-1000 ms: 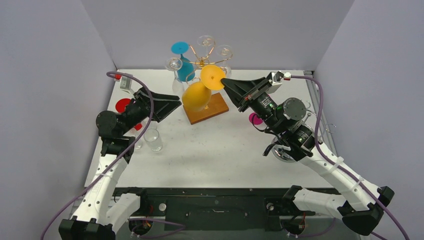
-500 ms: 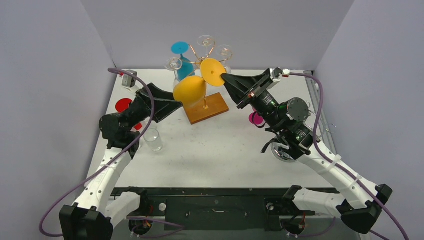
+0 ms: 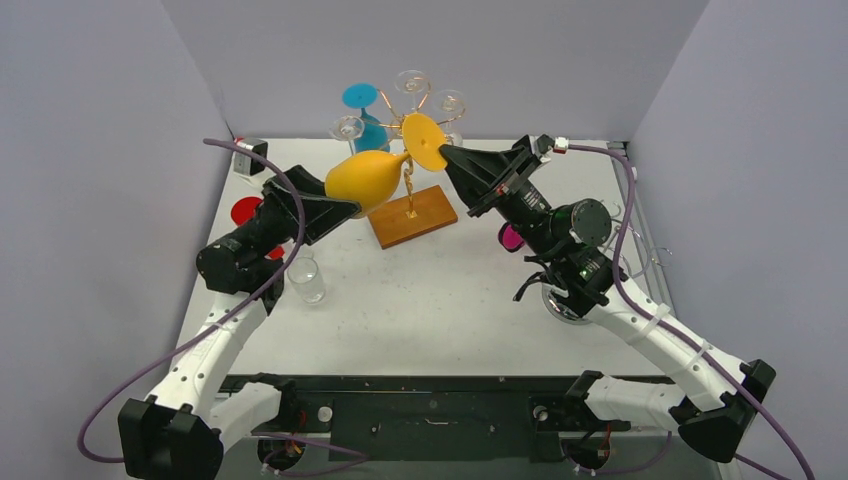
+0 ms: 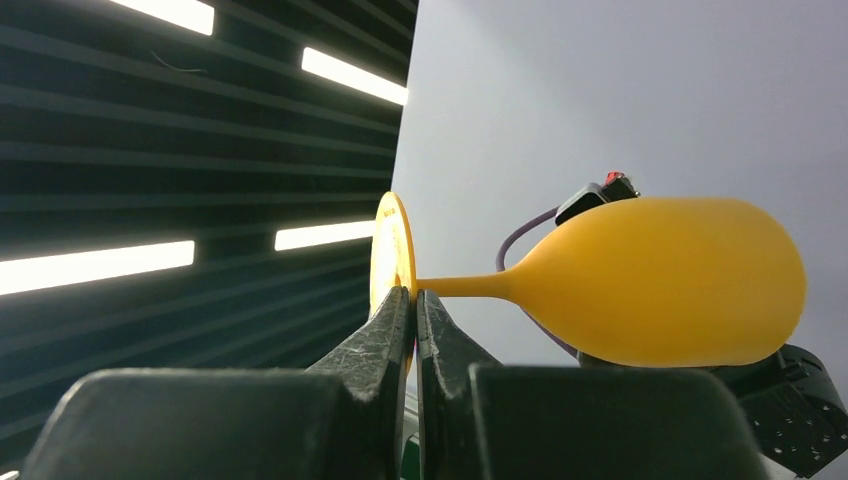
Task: Take the wine glass off the wine glass rack
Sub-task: Place the wine glass at the center of the board.
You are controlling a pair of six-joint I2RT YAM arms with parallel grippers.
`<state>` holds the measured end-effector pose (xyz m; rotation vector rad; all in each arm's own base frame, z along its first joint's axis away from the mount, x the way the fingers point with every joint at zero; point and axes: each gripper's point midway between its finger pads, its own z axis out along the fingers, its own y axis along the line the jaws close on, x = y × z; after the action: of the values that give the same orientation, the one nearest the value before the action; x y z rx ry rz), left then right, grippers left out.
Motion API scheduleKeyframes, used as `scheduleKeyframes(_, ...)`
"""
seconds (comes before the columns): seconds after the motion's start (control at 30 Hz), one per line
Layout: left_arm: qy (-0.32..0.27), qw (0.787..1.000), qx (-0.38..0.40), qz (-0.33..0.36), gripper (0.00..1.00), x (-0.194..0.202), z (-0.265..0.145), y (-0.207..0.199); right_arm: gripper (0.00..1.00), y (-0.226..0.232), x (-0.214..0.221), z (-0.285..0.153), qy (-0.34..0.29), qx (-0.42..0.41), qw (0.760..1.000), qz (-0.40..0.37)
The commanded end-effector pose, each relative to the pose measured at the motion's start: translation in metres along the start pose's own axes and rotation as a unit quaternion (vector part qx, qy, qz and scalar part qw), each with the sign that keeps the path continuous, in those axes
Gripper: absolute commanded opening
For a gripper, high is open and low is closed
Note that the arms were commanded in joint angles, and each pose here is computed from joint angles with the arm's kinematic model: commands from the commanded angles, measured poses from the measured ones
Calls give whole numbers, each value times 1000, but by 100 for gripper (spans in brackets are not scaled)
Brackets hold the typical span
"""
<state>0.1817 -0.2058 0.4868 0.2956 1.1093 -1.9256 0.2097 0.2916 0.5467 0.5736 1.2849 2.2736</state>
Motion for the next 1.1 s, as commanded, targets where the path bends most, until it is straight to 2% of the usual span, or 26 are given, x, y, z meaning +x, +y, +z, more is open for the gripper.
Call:
scheduleKeyframes(0.0, -14, 998, 56, 37, 28, -10, 9, -39, 0, 12, 5, -7, 13, -29, 999, -5)
scheduleKeyframes(0.13, -18, 999, 29, 27, 3, -11, 10, -31, 0, 1, -2, -13, 8, -15, 1000, -21)
scheduleKeyframes(0.2, -14, 999, 8, 30, 0, -11, 10, -26, 0, -5, -11, -19, -3, -2, 999, -41)
scheduleKeyframes(0.23, -11, 999, 2, 47, 0, -9, 10, -29, 3, -4, -17, -23, -11, 0, 999, -53)
scheduleKeyframes(0.27, -7, 998, -30, 50, 0, -10, 10, -17, 16, -12, -22, -25, -17, 19, 997, -75)
scheduleKeyframes(0.3, -4, 997, -40, 63, 0, -9, 10, -21, 24, -7, -28, -29, -26, 22, 995, -97)
scheduleKeyframes(0.33, 3, 994, -82, 69, 0, -9, 8, -8, 41, -19, -36, -33, -37, 52, 990, -122)
scheduleKeyframes(0.37, 2, 992, -100, 80, 0, -9, 6, -9, 48, -12, -43, -36, -51, 57, 987, -143)
scheduleKeyframes(0.4, 14, 985, -144, 93, 0, -8, 3, 2, 60, -26, -54, -42, -65, 95, 978, -175)
scheduleKeyframes(0.5, 28, 965, -234, 111, 0, -8, -11, 16, 75, -22, -82, -56, -117, 144, 948, -258)
scheduleKeyframes(0.53, 45, 955, -274, 110, 0, -3, -21, 23, 77, -35, -90, -64, -122, 185, 930, -294)
scheduleKeyframes(0.6, 62, 935, -331, 106, 0, 1, -36, 33, 79, -25, -99, -69, -135, 214, 902, -349)
scheduleKeyframes(0.63, 63, 925, -360, 104, 0, 1, -44, 42, 79, -36, -107, -74, -135, 247, 884, -373)
scheduleKeyframes(0.67, 82, 912, -388, 100, 0, 8, -54, 45, 79, -26, -106, -73, -134, 246, 878, -387)
scheduleKeyframes(0.7, 81, 900, -416, 99, 0, 7, -62, 53, 79, -35, -114, -77, -136, 276, 860, -408)
scheduleKeyframes(0.77, 91, 874, -469, 94, 0, 12, -81, 61, 79, -37, -121, -79, -134, 302, 840, -430)
scheduleKeyframes(0.9, 122, 811, -567, 74, 0, 28, -124, 71, 79, -41, -129, -80, -135, 323, 821, -451)
scheduleKeyframes(1.07, 167, 739, -650, 65, 0, 45, -167, 86, 79, -50, -134, -78, -129, 338, 809, -463)
